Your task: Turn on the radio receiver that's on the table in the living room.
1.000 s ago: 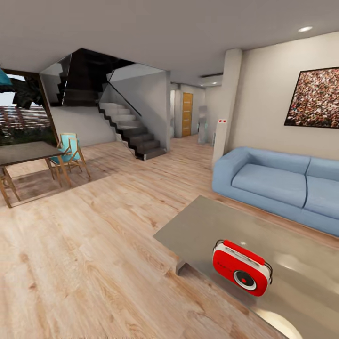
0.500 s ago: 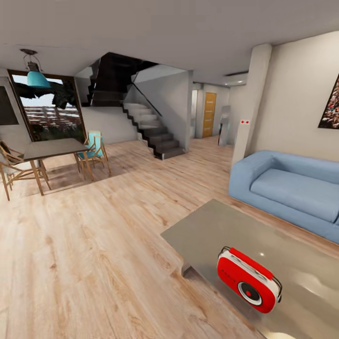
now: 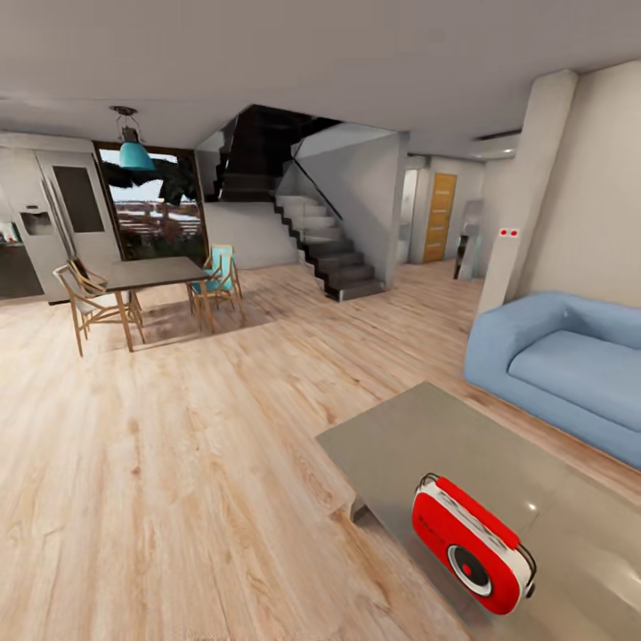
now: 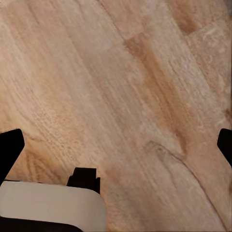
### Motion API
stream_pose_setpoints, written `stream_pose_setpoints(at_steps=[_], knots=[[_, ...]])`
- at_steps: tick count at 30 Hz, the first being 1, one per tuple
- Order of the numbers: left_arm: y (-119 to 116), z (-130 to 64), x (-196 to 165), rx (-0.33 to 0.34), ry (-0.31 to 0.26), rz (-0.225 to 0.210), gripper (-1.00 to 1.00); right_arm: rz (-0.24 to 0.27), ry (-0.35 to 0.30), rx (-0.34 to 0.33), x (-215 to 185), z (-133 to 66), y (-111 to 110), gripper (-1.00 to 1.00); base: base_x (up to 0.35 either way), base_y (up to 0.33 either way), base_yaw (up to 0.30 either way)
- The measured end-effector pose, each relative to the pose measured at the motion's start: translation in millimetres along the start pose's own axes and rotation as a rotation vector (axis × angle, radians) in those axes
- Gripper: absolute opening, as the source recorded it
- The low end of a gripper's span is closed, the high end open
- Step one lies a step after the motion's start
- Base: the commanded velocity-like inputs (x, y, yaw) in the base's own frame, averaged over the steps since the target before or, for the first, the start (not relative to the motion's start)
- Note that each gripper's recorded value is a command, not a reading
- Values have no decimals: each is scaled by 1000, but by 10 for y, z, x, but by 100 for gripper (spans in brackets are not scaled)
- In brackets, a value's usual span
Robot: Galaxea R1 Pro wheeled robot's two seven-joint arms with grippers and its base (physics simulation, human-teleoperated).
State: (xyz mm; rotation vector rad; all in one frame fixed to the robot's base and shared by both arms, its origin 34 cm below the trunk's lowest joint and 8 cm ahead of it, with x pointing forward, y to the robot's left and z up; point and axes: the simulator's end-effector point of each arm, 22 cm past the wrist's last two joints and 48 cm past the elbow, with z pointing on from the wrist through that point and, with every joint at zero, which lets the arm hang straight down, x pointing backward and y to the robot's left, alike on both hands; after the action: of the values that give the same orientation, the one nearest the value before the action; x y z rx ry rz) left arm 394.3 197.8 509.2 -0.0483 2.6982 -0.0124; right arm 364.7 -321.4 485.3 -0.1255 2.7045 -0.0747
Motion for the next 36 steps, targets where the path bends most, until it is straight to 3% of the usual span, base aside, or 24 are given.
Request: stream_pose_setpoints(at_steps=[6, 23, 25, 36], knots=[[0, 0, -2, 0, 0, 0, 100, 1, 8, 0, 37, 0, 8, 100, -77, -217, 157], [1, 0, -1, 0, 0, 0, 100, -8, 9, 9, 42, 2, 14, 100, -4, -10, 6], [0, 0, 1, 0, 0, 0, 100, -10, -7, 8, -34, 2, 15, 100, 0, 0, 0], [-3, 3, -7, 1, -11, 0, 100, -53, -258, 7, -1282, -170, 20, 100, 0, 0, 0]])
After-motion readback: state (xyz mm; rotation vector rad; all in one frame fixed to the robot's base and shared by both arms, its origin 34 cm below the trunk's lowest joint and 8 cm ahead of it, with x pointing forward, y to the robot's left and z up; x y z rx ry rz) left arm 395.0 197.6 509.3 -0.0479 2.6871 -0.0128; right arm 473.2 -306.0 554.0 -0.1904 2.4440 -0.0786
